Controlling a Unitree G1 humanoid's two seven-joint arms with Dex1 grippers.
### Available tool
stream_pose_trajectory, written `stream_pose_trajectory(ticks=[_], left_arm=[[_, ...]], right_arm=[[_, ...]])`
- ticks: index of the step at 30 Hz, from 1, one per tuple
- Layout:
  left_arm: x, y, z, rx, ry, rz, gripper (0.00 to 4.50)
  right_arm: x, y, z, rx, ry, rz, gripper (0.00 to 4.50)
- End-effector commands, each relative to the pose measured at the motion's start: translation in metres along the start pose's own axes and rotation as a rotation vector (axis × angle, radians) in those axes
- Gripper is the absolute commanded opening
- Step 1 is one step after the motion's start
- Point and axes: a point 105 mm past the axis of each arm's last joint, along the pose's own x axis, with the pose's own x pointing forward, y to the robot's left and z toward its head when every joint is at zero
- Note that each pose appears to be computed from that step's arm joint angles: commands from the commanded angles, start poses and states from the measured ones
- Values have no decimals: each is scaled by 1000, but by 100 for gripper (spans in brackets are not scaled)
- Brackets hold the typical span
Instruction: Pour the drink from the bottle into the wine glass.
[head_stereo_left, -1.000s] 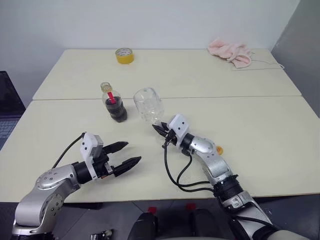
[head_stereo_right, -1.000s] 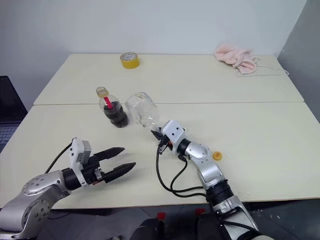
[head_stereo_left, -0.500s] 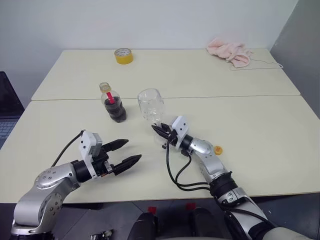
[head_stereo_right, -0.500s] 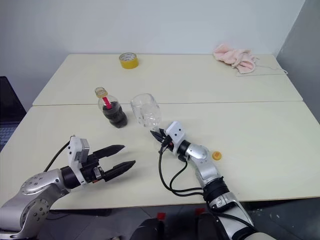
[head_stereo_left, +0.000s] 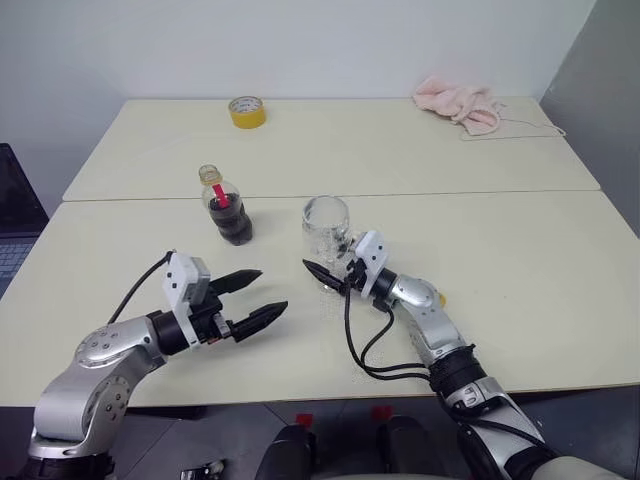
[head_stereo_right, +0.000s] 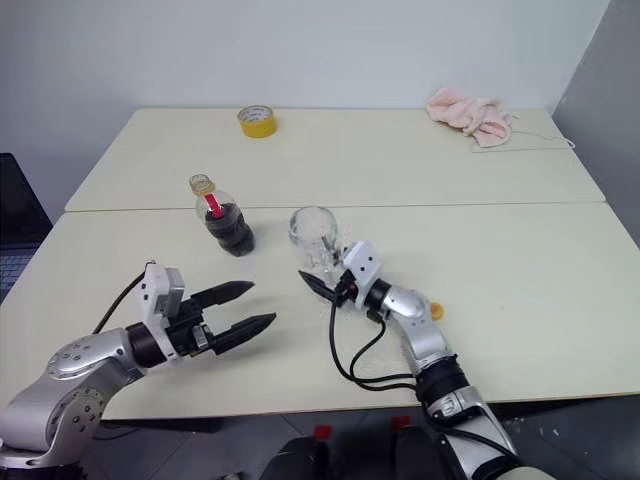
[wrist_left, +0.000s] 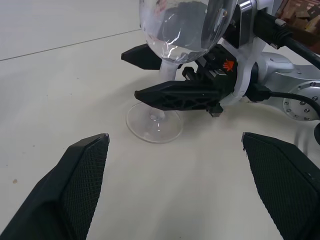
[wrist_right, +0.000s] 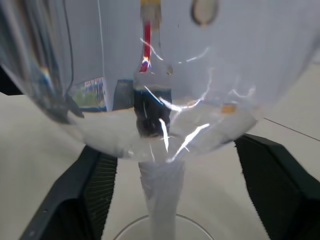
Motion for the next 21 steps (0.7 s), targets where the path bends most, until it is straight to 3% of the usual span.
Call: stream_pose_trajectory(ticks=[1,15,21], left_arm=[[2,-4,5,30,-14,-13,450],[2,-4,3,32,-26,-1,450],[4,-3,1,16,-31,6,450]], right_arm=[[4,-4,20,-41,-65,-4,448],[-23,-4,18,-58,13,52,448],[-48,18,17,-15,96,182,448]])
